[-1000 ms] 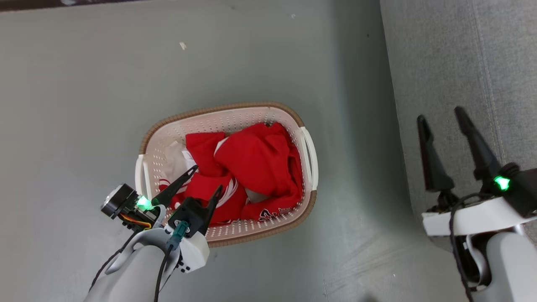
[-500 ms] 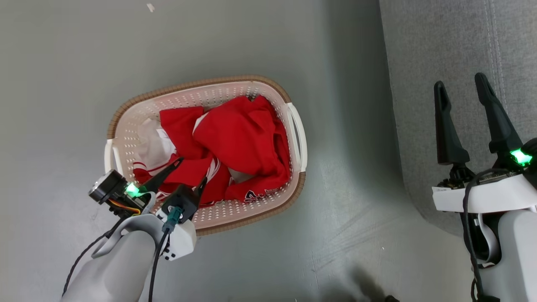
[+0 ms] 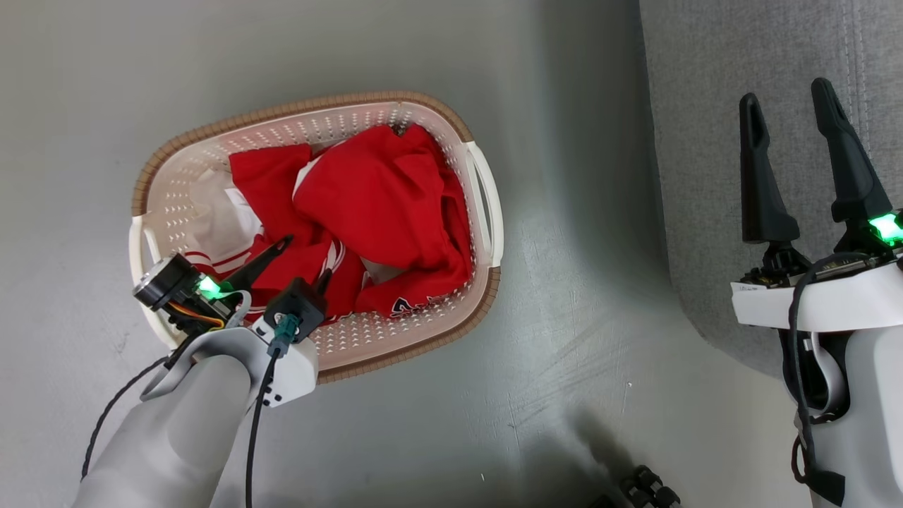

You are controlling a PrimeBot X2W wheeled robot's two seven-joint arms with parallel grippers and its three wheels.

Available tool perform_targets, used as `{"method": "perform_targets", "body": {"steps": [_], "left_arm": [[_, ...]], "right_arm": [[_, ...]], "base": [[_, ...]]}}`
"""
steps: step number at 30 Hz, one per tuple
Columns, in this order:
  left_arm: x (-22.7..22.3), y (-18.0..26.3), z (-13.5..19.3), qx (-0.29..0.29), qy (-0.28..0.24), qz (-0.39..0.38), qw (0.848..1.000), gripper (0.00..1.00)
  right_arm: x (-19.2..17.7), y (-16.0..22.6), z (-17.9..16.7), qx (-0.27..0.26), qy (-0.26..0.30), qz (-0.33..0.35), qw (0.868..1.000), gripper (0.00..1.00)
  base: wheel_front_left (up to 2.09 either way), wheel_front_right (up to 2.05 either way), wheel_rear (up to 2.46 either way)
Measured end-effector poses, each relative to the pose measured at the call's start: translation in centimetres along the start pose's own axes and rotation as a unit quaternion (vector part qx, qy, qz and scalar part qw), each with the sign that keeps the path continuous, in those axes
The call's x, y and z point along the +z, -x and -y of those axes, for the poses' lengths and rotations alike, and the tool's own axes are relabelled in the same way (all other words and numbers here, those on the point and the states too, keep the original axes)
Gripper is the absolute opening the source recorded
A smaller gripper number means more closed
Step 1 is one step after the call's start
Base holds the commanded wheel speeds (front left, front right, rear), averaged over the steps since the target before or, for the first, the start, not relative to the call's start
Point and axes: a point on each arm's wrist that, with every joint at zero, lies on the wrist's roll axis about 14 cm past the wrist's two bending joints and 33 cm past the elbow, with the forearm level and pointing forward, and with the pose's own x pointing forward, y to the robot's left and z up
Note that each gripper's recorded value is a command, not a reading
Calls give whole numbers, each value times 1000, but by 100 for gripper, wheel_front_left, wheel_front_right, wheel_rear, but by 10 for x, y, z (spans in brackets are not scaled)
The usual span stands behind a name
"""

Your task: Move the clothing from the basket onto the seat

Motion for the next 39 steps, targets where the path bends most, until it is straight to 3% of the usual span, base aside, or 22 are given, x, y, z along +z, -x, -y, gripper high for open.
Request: {"method": "perform_targets", "body": {"steps": [14,17,18,28,39], "left_arm": [[-36,-20,8,-26,-18,-52,998,100],[-39,-23,10,-32,-23,-58,998,14],[-38,-24,11,-34,-26,-57,997,0],[-25,-26,4,-27,-38,-48,998,0],[5,-20,-13,19,-9,-14,1000,0]], "right_arm": [[-12,-17,1,1,1,1,1000,100],[-15,-18,1,0,1,-1,1000,100],[-15,-19,1,0,1,0,1000,100],[-5,-29,-5,8,-8,19,1000,100],[2,-30,-12,16,-8,24,1000,100]], "base": [[0,0,0],[0,0,0],[0,0,0],[0,0,0],[0,0,0]]}}
